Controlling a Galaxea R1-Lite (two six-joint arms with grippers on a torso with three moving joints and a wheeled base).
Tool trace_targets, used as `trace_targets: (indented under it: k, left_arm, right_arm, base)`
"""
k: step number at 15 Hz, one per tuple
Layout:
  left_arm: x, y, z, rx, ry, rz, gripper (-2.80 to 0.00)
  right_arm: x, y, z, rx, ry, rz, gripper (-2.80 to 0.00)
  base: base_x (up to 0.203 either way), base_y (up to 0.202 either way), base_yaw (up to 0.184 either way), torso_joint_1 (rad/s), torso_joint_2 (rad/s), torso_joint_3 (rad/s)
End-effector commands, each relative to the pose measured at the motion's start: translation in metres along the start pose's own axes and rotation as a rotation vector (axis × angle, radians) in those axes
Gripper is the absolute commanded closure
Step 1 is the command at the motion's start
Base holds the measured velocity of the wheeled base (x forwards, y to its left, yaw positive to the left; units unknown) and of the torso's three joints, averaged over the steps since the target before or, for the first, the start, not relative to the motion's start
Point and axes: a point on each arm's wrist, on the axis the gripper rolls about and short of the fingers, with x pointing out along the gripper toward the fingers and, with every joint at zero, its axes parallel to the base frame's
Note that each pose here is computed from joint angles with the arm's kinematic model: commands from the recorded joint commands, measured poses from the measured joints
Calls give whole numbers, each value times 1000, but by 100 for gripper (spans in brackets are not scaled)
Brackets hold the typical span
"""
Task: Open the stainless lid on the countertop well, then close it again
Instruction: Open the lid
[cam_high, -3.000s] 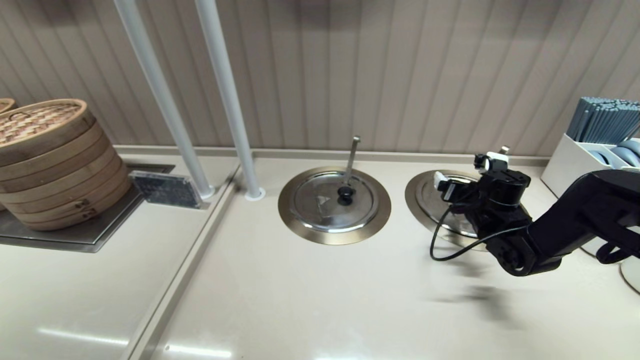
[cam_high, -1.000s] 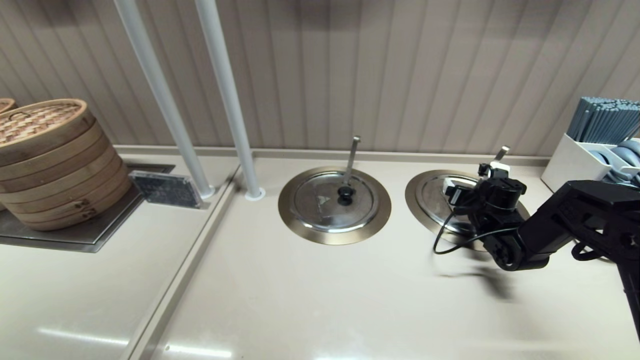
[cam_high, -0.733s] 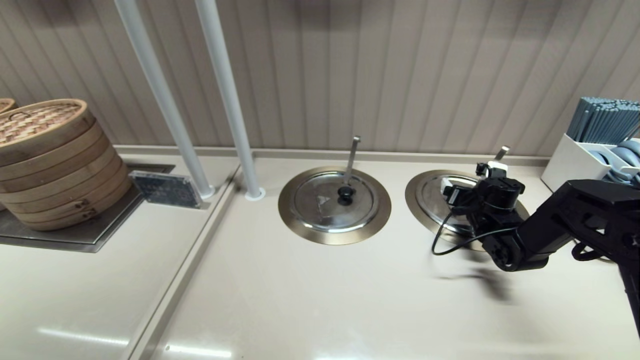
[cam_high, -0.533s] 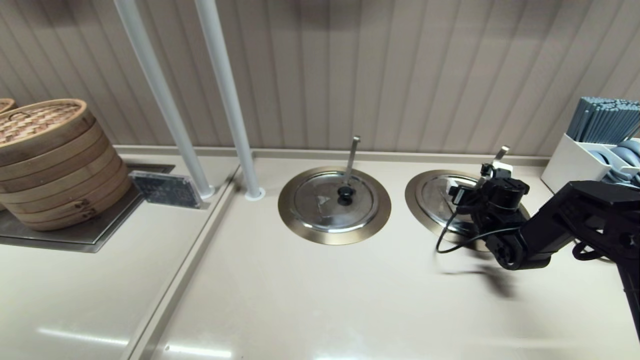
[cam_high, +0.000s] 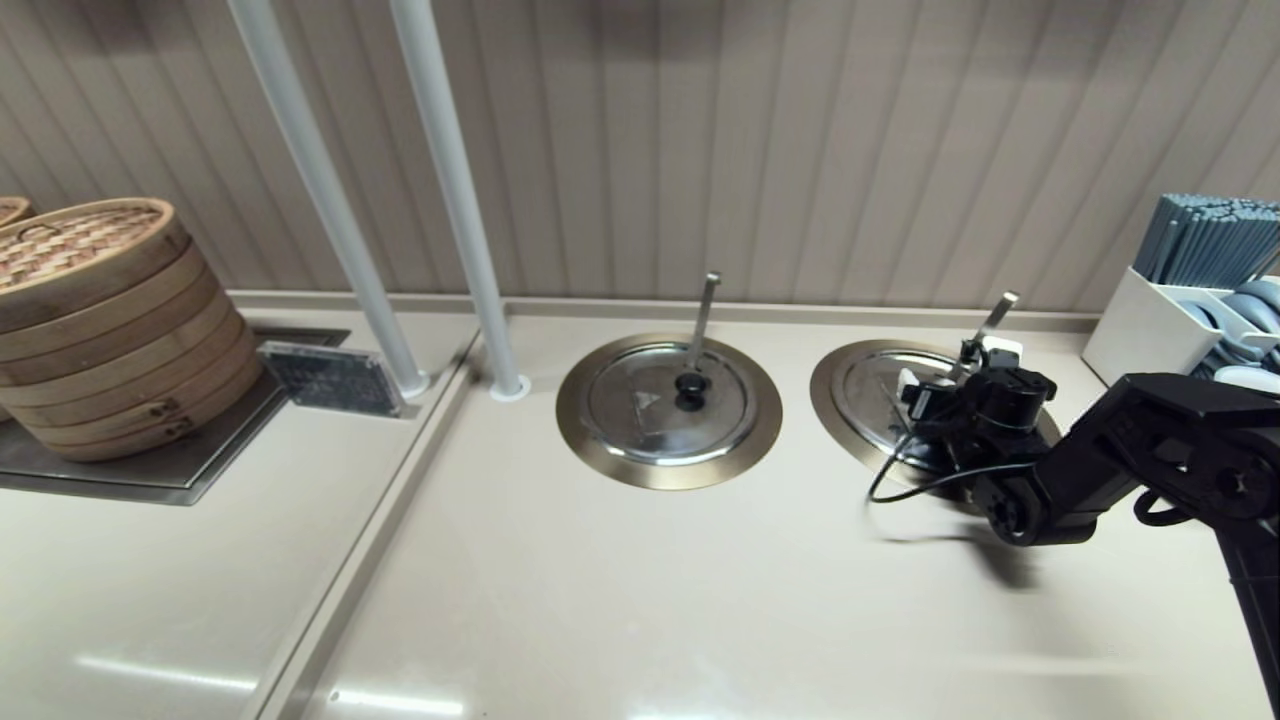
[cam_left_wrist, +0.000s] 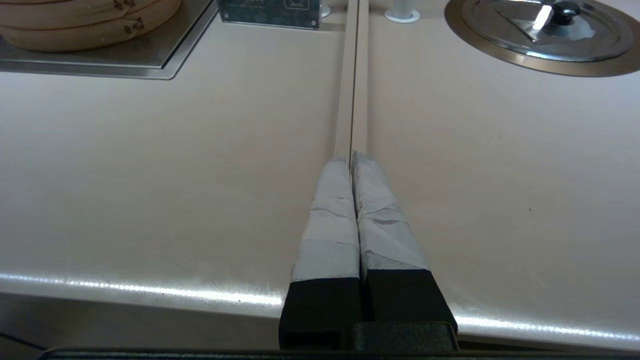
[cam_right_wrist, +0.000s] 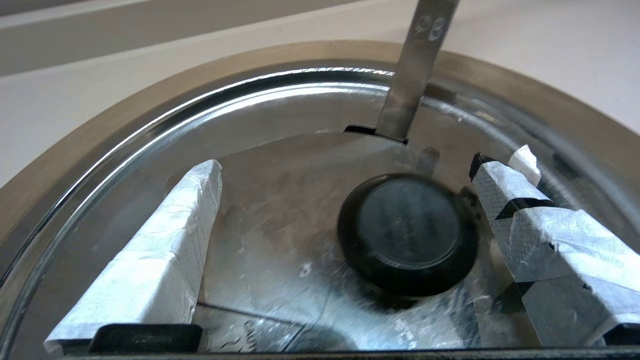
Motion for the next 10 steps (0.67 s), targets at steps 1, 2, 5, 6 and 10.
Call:
trace_targets:
  k: [1, 2, 5, 6, 10]
  left_arm:
    - [0, 0, 0, 0, 0, 0, 0]
    - [0, 0, 0, 0, 0, 0, 0]
    - [0, 0, 0, 0, 0, 0, 0]
    - [0, 0, 0, 0, 0, 0, 0]
    - [0, 0, 0, 0, 0, 0, 0]
  right_arm:
    - [-2, 4, -5, -2, 9, 9, -280]
    - [-3, 5, -6, -2, 12, 11, -280]
    - [-8, 11, -6, -4, 18, 26, -280]
    - [-8, 12, -5, -2, 13, 28, -280]
    - [-9, 12, 3, 12, -6, 28, -280]
  base:
    - [0, 0, 0, 0, 0, 0]
    - [0, 0, 0, 0, 0, 0]
    - [0, 0, 0, 0, 0, 0]
    - [0, 0, 0, 0, 0, 0]
    - [0, 0, 0, 0, 0, 0]
